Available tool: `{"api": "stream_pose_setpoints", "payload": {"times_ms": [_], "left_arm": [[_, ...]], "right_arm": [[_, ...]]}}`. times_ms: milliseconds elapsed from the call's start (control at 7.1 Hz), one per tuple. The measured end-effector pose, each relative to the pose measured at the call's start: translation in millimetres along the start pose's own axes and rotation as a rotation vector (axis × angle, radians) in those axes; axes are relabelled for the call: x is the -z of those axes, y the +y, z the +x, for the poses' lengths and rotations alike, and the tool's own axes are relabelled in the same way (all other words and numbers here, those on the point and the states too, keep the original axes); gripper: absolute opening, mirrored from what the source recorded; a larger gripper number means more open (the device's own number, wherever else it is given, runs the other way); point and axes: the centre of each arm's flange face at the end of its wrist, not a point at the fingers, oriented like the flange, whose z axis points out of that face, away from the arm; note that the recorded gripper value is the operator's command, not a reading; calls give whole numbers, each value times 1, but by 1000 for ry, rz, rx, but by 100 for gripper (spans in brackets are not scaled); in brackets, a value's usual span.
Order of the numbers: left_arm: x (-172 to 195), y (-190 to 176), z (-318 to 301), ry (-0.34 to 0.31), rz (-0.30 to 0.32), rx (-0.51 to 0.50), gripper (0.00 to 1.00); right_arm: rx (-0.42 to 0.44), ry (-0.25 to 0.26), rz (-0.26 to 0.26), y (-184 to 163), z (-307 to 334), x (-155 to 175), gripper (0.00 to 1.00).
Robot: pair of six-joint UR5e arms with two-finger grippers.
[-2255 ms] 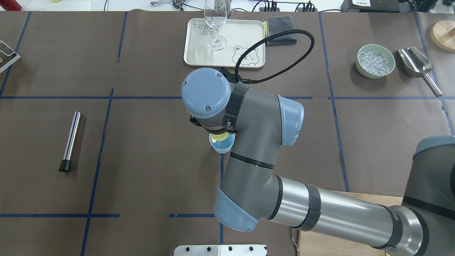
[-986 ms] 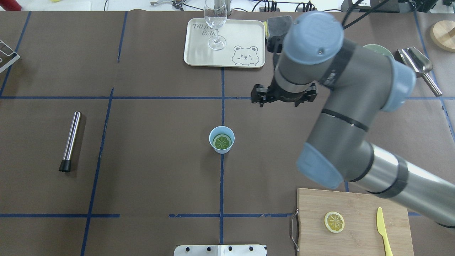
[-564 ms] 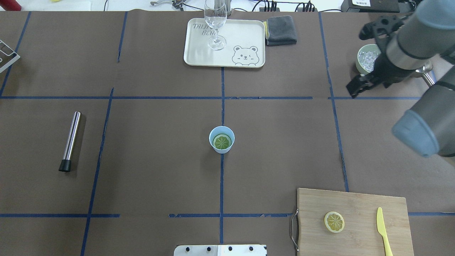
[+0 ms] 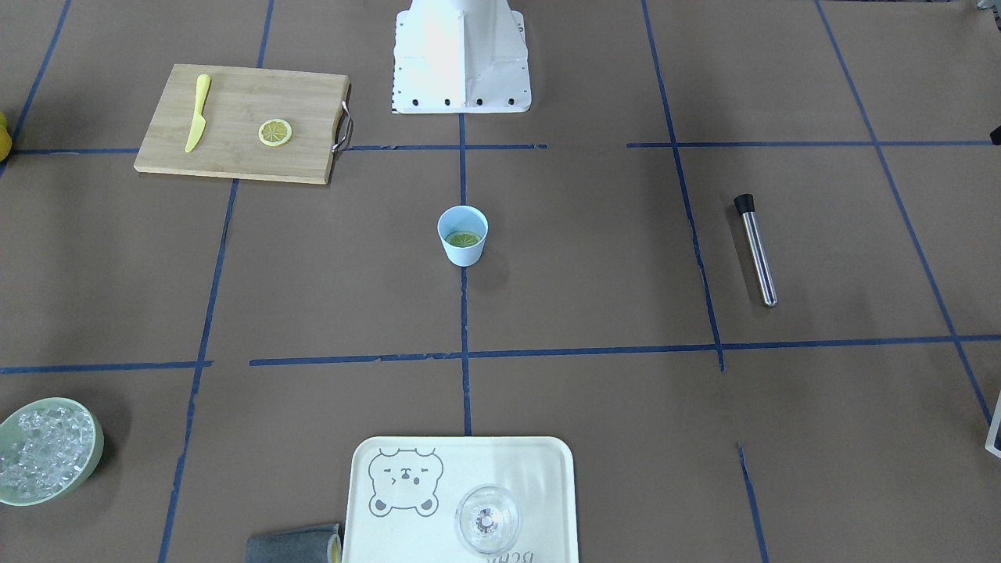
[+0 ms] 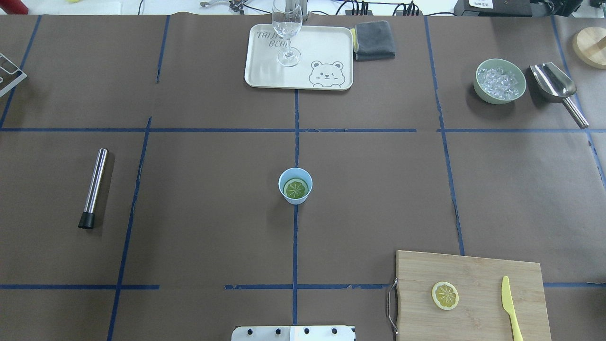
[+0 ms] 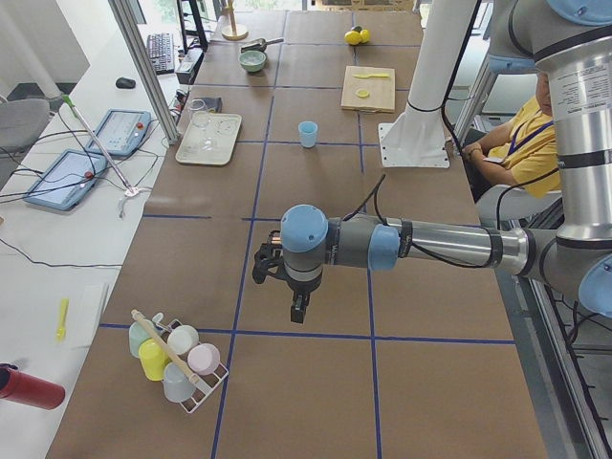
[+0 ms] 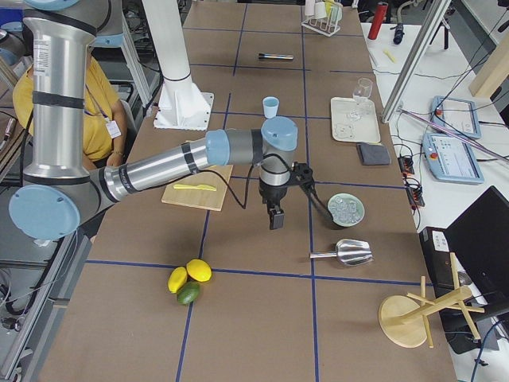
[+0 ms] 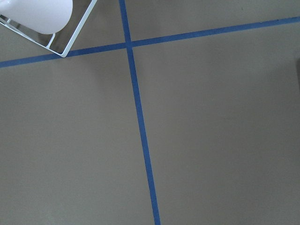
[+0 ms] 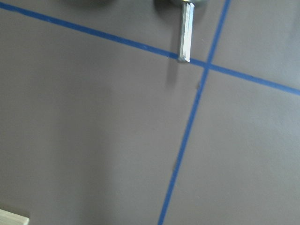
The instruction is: Squeeze lemon into cup
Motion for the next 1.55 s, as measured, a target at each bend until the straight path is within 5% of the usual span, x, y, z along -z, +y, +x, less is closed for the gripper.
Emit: {"api": "stream_pose_setpoints", "payload": {"times_ms": [423, 986, 1550], "left_arm": [[-4, -15, 16, -1, -6, -3, 100], [-27, -72, 117, 24, -18, 22, 100], [-79, -120, 282, 48, -36, -30, 100]], "right_arm": [[-130, -32, -33, 77, 95, -26, 100], [-163, -43, -24, 97, 108, -27, 100], [-175, -43, -13, 103, 112, -24, 100]]}}
